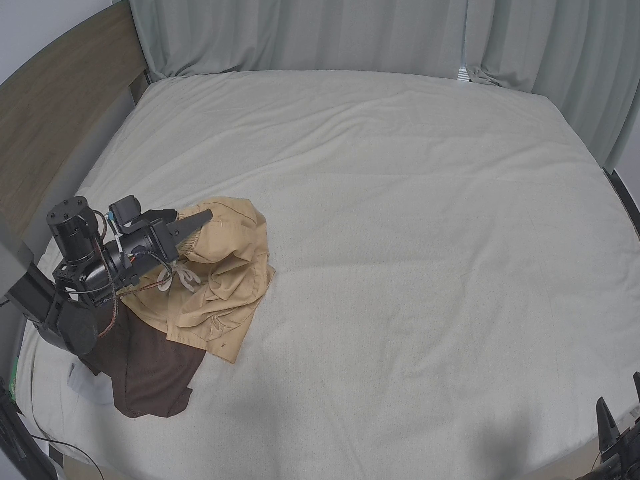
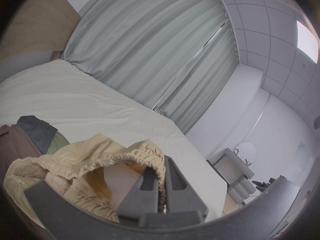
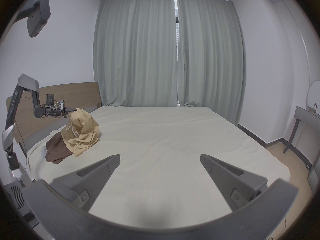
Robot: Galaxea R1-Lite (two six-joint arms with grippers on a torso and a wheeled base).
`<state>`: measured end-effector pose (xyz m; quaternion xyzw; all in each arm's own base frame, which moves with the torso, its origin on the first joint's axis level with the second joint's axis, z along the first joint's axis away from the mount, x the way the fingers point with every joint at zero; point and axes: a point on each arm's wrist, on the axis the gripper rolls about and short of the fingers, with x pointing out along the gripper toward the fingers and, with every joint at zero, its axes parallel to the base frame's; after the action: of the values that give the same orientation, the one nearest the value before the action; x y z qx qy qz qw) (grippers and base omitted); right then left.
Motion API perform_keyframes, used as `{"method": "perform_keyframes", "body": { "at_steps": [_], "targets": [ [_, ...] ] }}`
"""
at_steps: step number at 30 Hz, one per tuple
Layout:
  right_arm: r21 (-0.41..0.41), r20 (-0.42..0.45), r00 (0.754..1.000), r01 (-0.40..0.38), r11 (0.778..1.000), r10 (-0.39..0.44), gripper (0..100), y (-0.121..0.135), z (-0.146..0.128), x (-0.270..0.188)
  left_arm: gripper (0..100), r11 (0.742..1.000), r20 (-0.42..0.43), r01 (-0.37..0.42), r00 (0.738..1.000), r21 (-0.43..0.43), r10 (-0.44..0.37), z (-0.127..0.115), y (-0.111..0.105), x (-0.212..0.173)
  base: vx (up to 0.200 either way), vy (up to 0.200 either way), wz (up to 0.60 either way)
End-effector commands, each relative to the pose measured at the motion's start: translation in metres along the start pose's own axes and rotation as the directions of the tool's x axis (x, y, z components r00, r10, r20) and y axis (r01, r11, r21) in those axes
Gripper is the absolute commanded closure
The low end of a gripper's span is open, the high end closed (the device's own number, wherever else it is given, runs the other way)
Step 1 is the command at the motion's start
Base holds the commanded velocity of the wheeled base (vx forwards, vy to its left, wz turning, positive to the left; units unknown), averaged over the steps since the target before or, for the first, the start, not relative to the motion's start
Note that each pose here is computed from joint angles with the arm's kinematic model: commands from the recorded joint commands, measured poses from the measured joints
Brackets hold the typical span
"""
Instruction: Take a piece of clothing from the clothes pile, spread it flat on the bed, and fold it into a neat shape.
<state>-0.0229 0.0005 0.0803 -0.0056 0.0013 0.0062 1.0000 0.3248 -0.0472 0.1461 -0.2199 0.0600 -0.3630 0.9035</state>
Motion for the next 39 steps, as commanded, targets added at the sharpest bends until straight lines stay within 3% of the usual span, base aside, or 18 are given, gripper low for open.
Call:
{"method": "perform_keyframes", "body": {
  "at_steps": [1,19,27,39],
  "targets": [
    [0.001,0.000,1.000,0.000,1.000,0.000,0,0.000,-0.005,0.000,100,1.000,-0.021,-0.002,1.000,-0.017,0.002,-0.005,0.004,0.000,0.000,0.000,0.00],
    [0.007,0.000,1.000,0.002,1.000,-0.002,0,0.000,-0.005,0.000,100,0.996,-0.035,0.015,0.999,-0.088,-0.018,-0.011,-0.002,-0.003,0.000,0.000,0.00],
    [0.007,0.000,1.000,0.000,1.000,0.000,0,0.000,-0.005,0.000,100,0.972,0.013,0.079,0.997,-0.223,-0.078,-0.002,-0.027,0.001,0.000,0.000,0.00],
    [0.007,0.000,1.000,0.000,1.000,0.000,0,0.000,-0.005,0.000,100,0.943,0.031,0.119,0.993,-0.312,-0.115,0.003,-0.046,0.001,0.000,0.000,0.00]
  ]
}}
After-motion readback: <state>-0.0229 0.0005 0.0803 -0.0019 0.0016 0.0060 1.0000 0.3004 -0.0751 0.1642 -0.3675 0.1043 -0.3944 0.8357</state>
